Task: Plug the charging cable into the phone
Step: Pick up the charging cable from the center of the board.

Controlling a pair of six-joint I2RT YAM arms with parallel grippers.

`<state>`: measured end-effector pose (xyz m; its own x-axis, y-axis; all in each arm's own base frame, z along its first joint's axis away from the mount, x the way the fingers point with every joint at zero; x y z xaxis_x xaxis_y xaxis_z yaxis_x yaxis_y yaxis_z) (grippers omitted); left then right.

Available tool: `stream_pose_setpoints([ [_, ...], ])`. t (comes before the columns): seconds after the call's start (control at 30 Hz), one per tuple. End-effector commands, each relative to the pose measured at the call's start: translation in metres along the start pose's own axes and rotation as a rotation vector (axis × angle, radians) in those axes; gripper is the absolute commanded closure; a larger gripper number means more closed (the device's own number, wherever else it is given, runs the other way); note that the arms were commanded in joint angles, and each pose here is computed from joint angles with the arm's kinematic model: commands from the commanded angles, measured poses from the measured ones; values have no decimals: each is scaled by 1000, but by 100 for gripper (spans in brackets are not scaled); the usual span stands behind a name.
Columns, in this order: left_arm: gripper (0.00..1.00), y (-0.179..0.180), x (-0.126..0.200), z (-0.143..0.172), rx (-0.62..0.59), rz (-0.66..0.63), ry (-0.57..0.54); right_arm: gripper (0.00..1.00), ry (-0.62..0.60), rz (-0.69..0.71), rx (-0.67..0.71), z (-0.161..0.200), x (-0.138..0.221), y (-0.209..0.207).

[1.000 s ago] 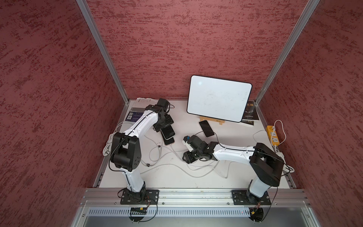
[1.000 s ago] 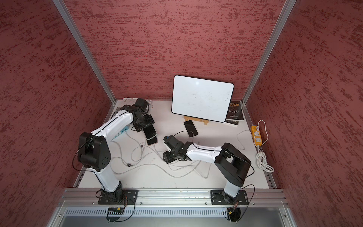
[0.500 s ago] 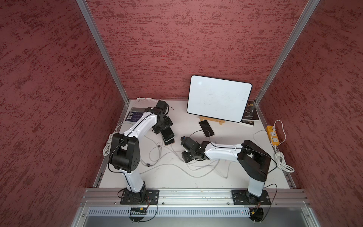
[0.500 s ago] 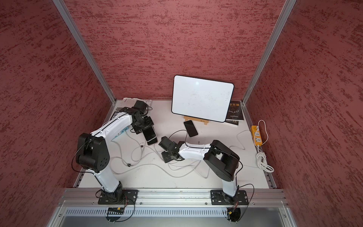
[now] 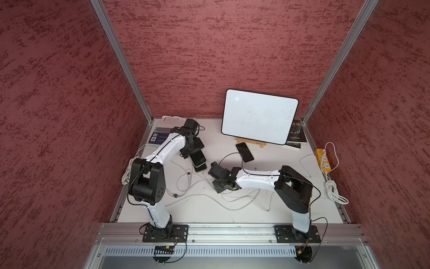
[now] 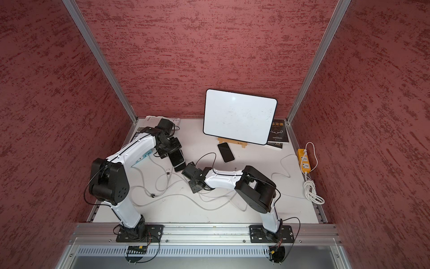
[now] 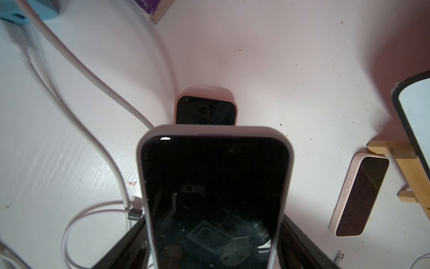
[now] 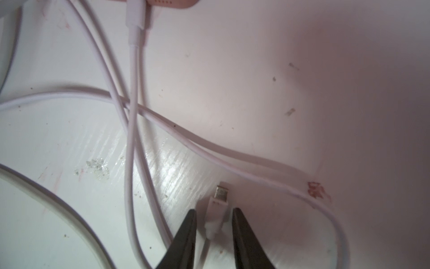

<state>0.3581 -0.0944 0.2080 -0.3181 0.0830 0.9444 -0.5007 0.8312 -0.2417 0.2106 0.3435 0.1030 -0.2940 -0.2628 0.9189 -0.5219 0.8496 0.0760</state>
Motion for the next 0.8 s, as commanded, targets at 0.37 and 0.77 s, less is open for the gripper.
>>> stream_pose_setpoints([
  [0.37, 100, 4, 9, -5, 1, 29, -28, 94, 104, 128, 20, 19, -24, -1],
  [0.77, 100, -1, 19, -4, 36, 95, -8, 100, -251, -55, 160, -32, 50, 10],
])
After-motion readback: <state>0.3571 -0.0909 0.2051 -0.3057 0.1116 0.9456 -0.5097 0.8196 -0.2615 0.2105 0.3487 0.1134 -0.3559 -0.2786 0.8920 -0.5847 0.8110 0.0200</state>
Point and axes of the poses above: each gripper's point midway between its finger pads, its own x axis back along the fingers, its own y axis along the line the jaws close on, z = x × y, the point moved 9 cm from there along x, back along the fingers, and after that the axes turned 1 degree about x, right-handed, at the moved point
